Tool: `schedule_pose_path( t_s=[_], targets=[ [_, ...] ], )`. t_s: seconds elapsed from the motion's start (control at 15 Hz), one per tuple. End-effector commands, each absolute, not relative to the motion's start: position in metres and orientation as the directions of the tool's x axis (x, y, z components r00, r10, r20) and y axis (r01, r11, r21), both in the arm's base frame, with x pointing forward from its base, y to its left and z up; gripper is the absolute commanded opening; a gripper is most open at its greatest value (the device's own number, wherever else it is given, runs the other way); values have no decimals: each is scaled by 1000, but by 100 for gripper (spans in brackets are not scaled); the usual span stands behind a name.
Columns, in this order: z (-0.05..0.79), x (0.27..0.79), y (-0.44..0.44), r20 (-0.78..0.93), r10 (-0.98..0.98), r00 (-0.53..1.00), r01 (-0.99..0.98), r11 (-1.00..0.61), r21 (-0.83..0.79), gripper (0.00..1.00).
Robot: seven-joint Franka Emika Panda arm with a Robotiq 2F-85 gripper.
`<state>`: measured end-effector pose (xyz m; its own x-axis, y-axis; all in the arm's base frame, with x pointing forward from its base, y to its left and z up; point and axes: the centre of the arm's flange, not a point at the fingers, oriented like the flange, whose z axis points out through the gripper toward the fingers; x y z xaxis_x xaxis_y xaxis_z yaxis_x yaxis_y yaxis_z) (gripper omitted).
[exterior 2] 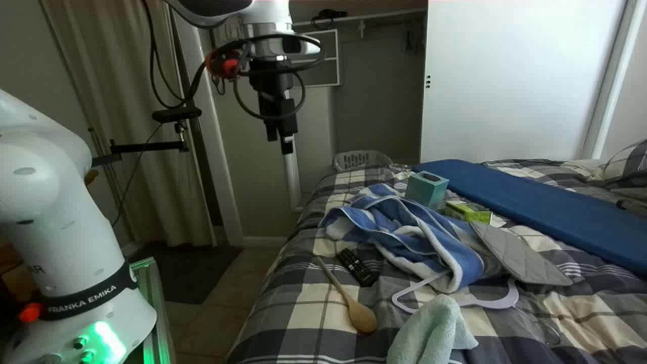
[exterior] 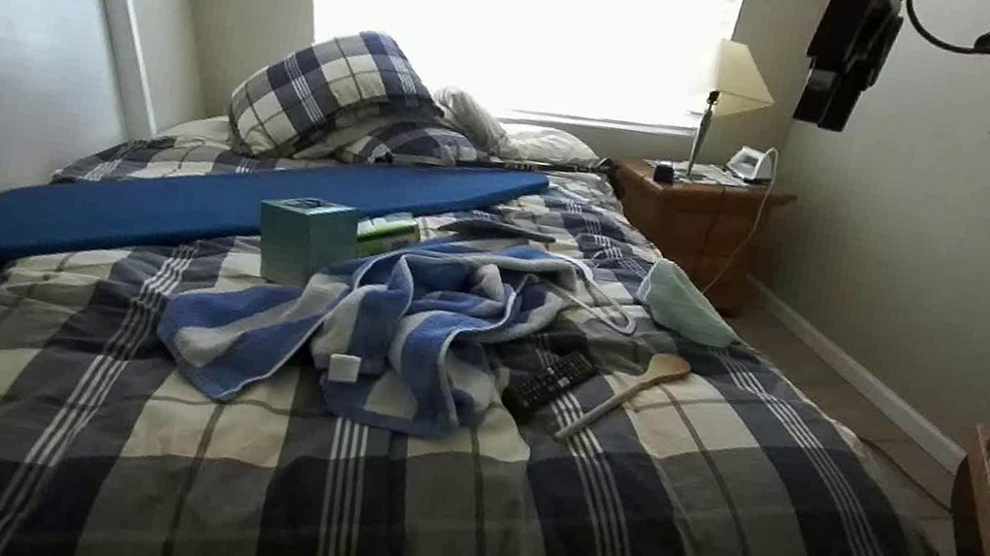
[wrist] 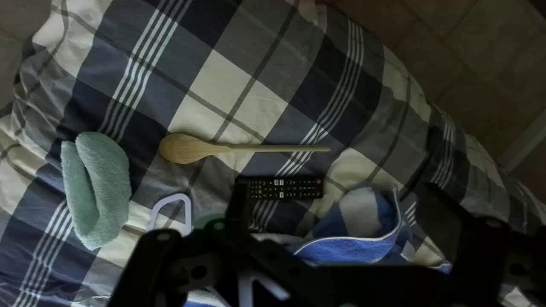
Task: Move the black remote to the left
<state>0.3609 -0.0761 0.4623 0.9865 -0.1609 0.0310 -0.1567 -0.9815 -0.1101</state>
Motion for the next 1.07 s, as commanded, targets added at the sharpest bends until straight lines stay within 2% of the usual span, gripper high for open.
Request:
schedule_pose_path(
  t_s=[0.0,0.33,0.53,0.8,1.0],
  targets=[
    [462,361,-76,31,-161,986,-157,-981,-110,100],
    [462,361,-76,31,-161,986,-157,-981,-110,100],
    [440,367,-59,-47,14,999,13,-1000,-20,100],
    [400,406,-43,-73,161,984,168,-979,115,100],
    [358,446,-38,-26,274,961,273,-936,221,100]
  ],
)
